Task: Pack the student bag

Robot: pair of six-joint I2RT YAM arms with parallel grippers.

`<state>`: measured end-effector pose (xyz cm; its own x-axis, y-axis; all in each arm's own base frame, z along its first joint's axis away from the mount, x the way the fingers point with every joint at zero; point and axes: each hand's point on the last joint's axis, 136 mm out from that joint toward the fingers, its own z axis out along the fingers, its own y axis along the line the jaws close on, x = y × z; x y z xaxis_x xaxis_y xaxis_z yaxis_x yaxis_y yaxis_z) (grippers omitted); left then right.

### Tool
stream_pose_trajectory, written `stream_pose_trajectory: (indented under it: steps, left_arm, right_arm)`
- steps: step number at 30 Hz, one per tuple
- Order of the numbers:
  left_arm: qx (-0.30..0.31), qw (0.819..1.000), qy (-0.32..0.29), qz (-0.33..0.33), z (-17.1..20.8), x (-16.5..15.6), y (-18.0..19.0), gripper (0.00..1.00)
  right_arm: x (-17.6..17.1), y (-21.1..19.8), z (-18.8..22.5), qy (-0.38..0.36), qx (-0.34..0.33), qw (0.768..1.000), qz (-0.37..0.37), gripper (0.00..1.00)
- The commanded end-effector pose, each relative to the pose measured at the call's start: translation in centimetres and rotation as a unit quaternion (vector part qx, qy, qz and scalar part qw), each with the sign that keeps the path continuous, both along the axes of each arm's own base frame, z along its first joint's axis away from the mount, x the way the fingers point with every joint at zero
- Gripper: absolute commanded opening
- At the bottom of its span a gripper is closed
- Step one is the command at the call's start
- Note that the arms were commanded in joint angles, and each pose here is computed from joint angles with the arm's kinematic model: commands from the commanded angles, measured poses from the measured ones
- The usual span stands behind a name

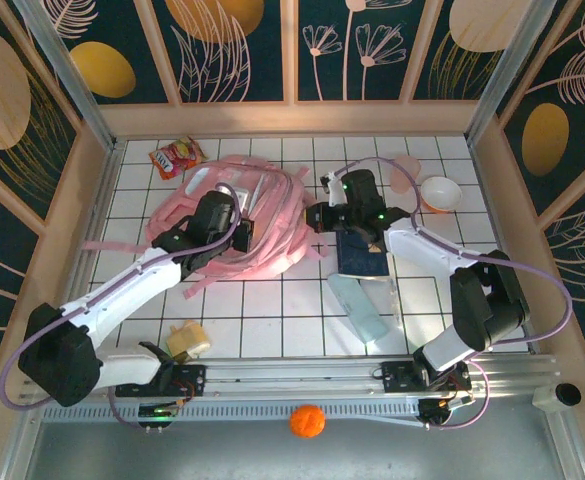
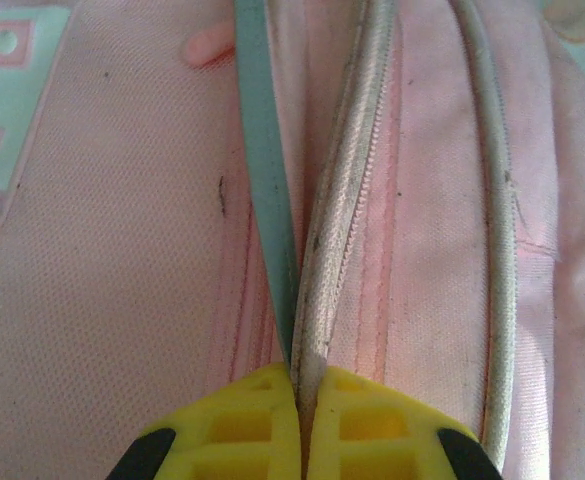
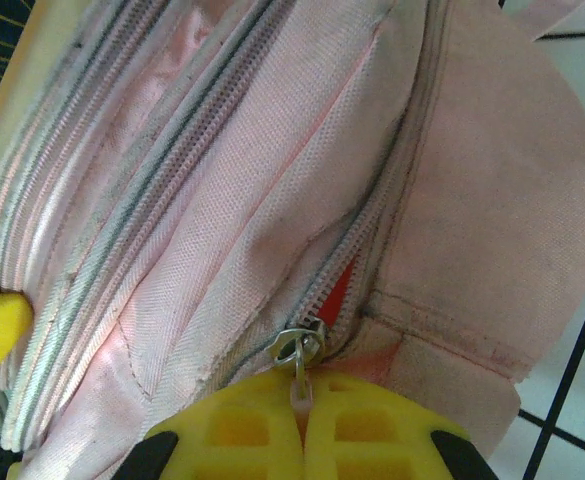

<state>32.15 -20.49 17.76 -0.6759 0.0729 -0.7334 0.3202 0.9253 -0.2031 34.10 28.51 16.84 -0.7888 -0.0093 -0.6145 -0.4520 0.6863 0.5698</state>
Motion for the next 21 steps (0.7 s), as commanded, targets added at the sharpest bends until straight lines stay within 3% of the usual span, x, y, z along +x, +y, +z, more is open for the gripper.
stream_pose_trajectory:
  steps: [1,11,18,21]
  left_arm:
    - [-0.073,0.996,-0.033,0.049,2.7,1.7,-0.6,0.00]
    - [-0.094,0.991,-0.018,0.092,1.6,2.4,-0.3,0.00]
    - [-0.093,0.978,0.007,0.186,0.2,3.9,1.2,0.00]
    - [-0.114,0.974,-0.005,0.195,1.8,5.0,0.6,0.00]
  right_arm:
    - [-0.2,1.3,1.5,-0.019,0.013,1.000,0.016,0.00]
    - [-0.8,2.2,1.2,-0.011,0.002,1.000,0.026,0.00]
    - [-1.6,3.1,2.3,-0.010,-0.028,0.999,0.035,0.00]
    - [-2.4,3.2,2.2,-0.003,-0.037,0.999,0.039,0.00]
